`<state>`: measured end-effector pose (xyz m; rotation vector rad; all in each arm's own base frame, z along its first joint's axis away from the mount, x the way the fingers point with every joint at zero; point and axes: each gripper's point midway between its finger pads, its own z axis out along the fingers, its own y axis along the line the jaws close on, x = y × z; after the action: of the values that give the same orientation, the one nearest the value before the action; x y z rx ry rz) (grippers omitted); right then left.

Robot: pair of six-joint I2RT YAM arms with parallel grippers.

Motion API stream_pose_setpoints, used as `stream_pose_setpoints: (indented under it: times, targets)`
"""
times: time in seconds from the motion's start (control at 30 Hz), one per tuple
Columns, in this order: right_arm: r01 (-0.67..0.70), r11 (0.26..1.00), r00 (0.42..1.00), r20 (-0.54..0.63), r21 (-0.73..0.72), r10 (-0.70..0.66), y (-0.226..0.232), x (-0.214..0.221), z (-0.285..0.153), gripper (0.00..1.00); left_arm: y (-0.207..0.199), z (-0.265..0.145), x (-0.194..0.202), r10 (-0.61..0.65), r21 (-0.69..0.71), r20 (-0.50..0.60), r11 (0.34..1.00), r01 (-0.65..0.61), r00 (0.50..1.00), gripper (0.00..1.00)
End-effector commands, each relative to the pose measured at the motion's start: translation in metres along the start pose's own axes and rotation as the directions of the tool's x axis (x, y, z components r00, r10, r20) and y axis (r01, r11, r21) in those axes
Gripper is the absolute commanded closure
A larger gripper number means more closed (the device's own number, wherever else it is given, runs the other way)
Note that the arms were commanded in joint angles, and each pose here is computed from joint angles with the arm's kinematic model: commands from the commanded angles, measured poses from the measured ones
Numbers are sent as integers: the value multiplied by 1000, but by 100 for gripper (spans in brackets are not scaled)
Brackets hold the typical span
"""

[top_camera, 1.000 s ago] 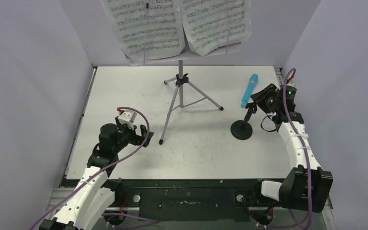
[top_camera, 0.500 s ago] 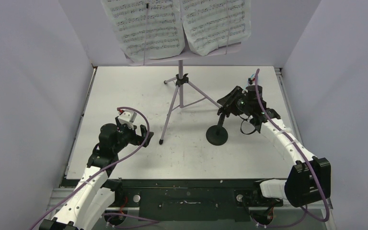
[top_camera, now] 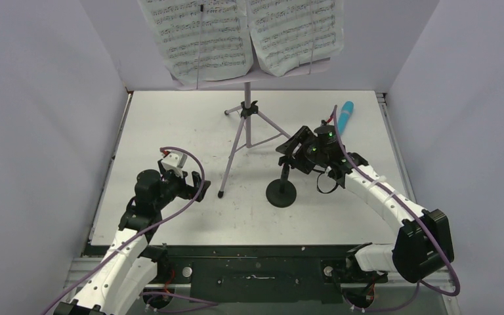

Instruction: Set up the instrument practice props

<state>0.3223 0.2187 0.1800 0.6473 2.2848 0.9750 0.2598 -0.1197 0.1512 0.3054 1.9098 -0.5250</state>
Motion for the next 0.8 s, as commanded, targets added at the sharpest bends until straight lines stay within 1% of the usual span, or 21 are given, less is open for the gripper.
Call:
stream_pose_setpoints:
  times: [0.0,0.07,0.17,0.23,0.27,0.37,0.57,0.77]
  targets:
    - [15,998,1000,4,64,-15,-10,0,1,25,-8,-1,-17,33,45,75,998,-36,997,4]
    - [38,998,999,14,57,-39,-6,-3,1,13,-11,-1,-24,31,57,107,998,-37,994,4]
    - [81,996,996,18,29,-82,1,-9,-1,1,-17,-2,-31,0,80,143,997,-11,990,4]
    - [102,995,995,22,18,-102,4,-13,-3,9,-25,-2,-37,-19,116,166,993,-1,986,3]
    - [108,994,994,23,14,-109,3,-17,-3,10,-29,-2,-40,-29,132,176,991,5,984,4]
    - [111,994,993,29,8,-111,-1,-29,-7,10,-46,-2,-52,-58,181,209,983,19,976,4]
    - [87,996,995,56,16,-88,-24,-60,-18,10,-90,1,-82,-71,269,256,963,-1,964,4]
    - [70,998,995,72,10,-70,-35,-79,-29,10,-140,17,-105,-37,331,257,942,-52,966,4]
